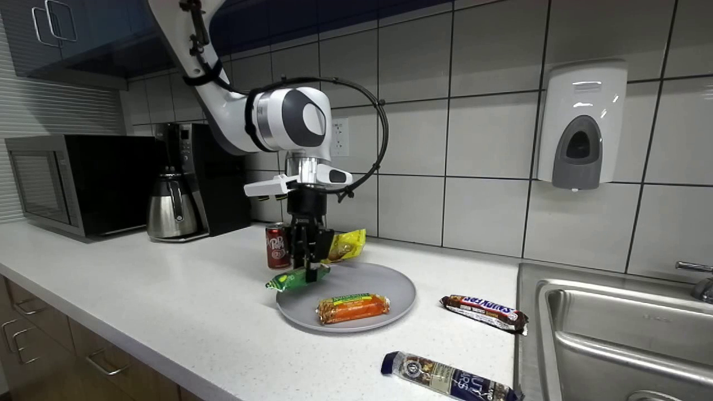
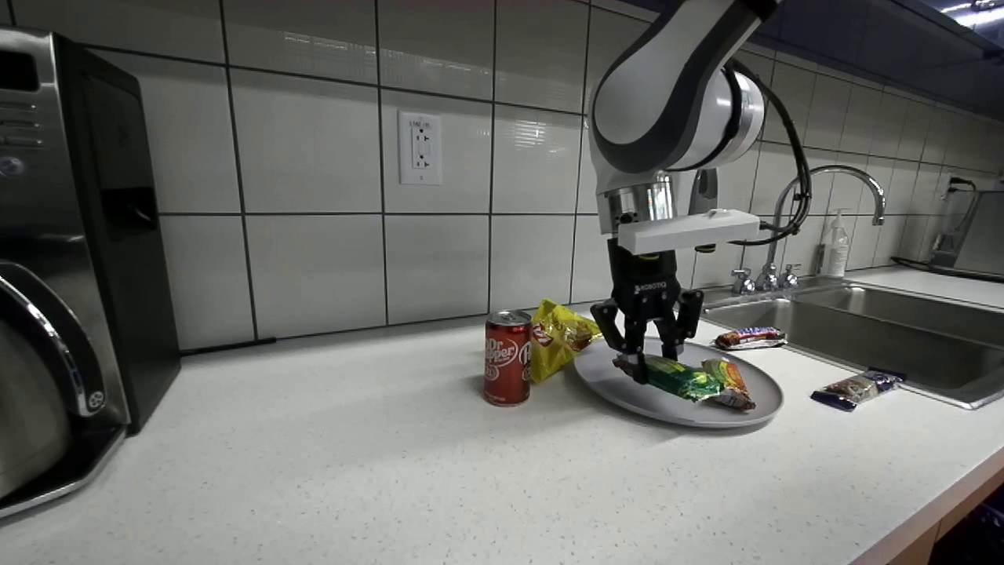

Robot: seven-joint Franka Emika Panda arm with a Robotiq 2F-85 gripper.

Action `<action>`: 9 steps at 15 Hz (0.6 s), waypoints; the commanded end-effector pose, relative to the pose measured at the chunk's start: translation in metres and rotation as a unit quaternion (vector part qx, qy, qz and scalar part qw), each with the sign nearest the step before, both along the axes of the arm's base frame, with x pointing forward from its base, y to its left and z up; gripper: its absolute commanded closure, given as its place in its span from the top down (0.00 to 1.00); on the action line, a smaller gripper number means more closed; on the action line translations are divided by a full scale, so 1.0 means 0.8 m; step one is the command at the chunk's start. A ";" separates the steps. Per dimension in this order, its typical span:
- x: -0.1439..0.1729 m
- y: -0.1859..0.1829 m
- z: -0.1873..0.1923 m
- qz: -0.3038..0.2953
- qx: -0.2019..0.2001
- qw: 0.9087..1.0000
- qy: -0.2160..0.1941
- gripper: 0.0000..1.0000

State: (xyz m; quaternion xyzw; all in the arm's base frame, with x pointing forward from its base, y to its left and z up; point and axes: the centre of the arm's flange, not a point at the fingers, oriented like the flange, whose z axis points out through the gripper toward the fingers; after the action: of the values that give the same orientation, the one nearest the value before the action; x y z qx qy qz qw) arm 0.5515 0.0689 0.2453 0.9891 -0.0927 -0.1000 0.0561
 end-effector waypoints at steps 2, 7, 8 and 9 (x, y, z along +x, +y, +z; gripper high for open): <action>0.012 0.002 0.000 0.014 -0.002 1.000 0.006 0.16; 0.013 0.003 -0.004 0.011 -0.001 1.000 0.008 0.68; 0.012 0.003 -0.002 0.009 -0.001 1.000 0.006 0.73; 0.011 0.003 -0.001 0.008 -0.001 1.000 0.005 0.82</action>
State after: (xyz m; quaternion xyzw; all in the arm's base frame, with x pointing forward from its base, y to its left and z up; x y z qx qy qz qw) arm 0.5556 0.0721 0.2377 0.9890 -0.0890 -0.1036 0.0567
